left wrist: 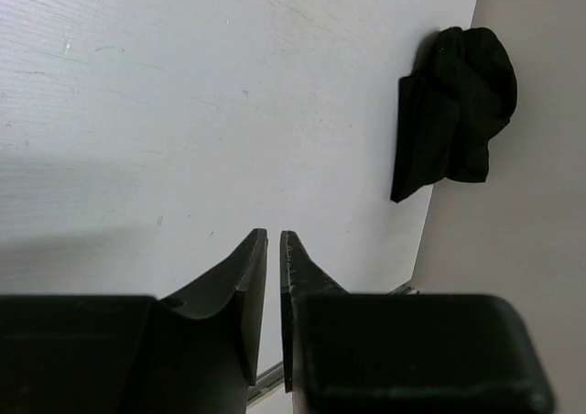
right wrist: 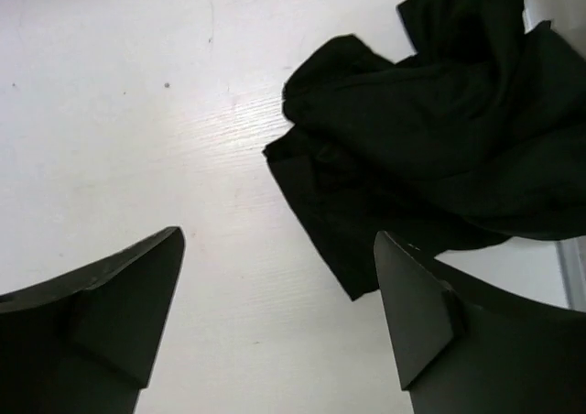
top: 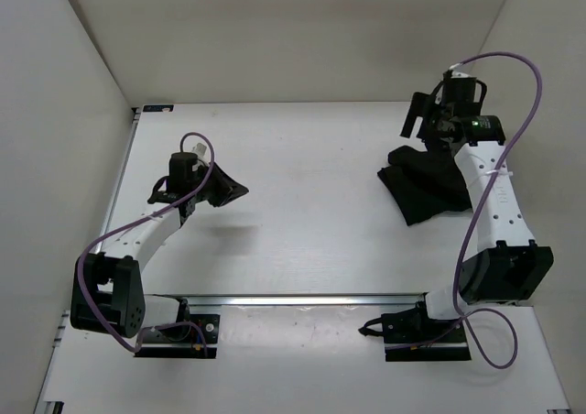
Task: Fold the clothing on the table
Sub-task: Move the skirt to the center of the board
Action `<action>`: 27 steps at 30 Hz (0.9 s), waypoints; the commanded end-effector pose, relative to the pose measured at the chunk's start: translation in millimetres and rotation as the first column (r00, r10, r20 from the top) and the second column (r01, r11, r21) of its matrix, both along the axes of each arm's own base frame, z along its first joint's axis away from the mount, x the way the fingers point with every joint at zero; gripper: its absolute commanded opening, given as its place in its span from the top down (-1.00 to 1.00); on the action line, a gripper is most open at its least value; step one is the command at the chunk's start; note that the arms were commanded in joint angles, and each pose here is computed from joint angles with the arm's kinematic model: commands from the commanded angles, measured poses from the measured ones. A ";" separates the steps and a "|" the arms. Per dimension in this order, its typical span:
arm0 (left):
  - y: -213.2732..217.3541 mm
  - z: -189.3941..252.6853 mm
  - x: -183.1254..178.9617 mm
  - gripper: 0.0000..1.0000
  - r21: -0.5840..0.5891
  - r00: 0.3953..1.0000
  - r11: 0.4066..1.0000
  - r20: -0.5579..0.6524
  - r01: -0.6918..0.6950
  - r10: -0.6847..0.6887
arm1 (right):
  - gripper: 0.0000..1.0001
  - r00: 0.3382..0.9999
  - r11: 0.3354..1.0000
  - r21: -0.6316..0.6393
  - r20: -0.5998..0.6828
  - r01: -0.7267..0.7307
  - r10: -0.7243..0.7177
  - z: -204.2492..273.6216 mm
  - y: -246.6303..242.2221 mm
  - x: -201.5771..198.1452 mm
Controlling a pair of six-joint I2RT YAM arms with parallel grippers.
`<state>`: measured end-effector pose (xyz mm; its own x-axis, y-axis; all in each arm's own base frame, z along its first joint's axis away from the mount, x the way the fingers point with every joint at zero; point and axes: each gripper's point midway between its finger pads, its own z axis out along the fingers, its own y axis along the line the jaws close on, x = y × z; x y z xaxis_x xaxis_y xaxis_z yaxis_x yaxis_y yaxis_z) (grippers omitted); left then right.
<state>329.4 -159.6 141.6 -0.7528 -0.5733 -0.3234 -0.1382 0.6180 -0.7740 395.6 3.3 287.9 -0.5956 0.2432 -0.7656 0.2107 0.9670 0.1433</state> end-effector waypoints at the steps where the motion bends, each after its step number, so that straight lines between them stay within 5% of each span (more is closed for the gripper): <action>1: -3.6 1.9 -1.9 0.54 -0.009 1.000 1.000 0.011 0.021 -0.021 | -0.73 0.995 0.996 -0.034 -0.045 -0.087 0.086 -35.8 13.0 9.5; 5: -5.5 -1.1 -2.4 0.40 -0.012 1.000 1.000 0.000 0.028 -0.028 | -0.81 0.968 0.994 -0.033 -0.233 -0.109 0.098 -106.7 9.0 23.3; 7: -4.7 -3.8 -2.6 0.13 -0.002 1.000 1.000 -0.005 0.028 -0.028 | -0.83 0.961 0.988 -0.057 -0.244 -0.145 0.127 -119.5 16.4 30.6; 12: -2.1 -9.9 -2.2 0.07 -0.006 1.000 1.000 -0.016 0.017 -0.018 | -0.88 0.953 0.981 -0.131 -0.285 -0.141 0.099 -165.7 16.3 40.3; 14: -2.7 -12.2 -4.0 0.07 -0.008 1.000 1.000 -0.022 0.018 -0.019 | -0.77 0.912 0.980 -0.128 -0.401 -0.153 0.090 -198.2 15.6 36.1; 15: -1.7 -11.4 -3.3 0.05 -0.007 1.000 1.000 -0.023 0.016 -0.016 | -0.53 0.889 0.976 -0.115 -0.443 -0.183 0.114 -205.6 23.3 32.9; 17: 2.7 -11.7 -2.1 0.04 -0.006 1.000 1.000 -0.022 0.007 -0.008 | 0.93 0.873 0.971 -0.094 -0.463 -0.222 0.154 -209.7 37.1 32.6; 21: 31.7 -9.5 2.2 -0.29 0.001 0.999 0.999 -0.020 -0.044 0.044 | 1.00 0.905 0.935 -0.018 -0.261 -0.353 0.336 -144.8 100.9 51.8; 22: 39.2 -7.5 3.6 -0.25 0.002 0.998 0.998 -0.012 -0.060 0.060 | 1.00 0.886 0.906 0.040 -0.194 -0.422 0.421 -124.9 130.1 50.9; 24: 45.6 4.0 4.4 0.20 -0.010 0.997 0.998 0.023 -0.070 0.070 | 1.00 0.839 0.835 0.097 0.016 -0.542 0.543 -53.2 175.7 55.5; 25: 55.6 7.5 7.1 0.79 -0.009 0.995 0.996 0.034 -0.092 0.092 | 1.00 0.794 0.788 0.104 0.124 -0.607 0.595 -11.2 197.9 53.8; 26: 59.5 9.6 8.7 1.00 0.003 0.994 0.995 0.041 -0.103 0.103 | 1.00 0.765 0.758 0.114 0.174 -0.642 0.621 10.4 214.6 47.5; 27: 62.1 13.9 9.0 1.00 0.012 0.993 0.994 0.050 -0.112 0.111 | 0.99 0.741 0.751 0.091 0.275 -0.654 0.612 54.2 220.2 45.3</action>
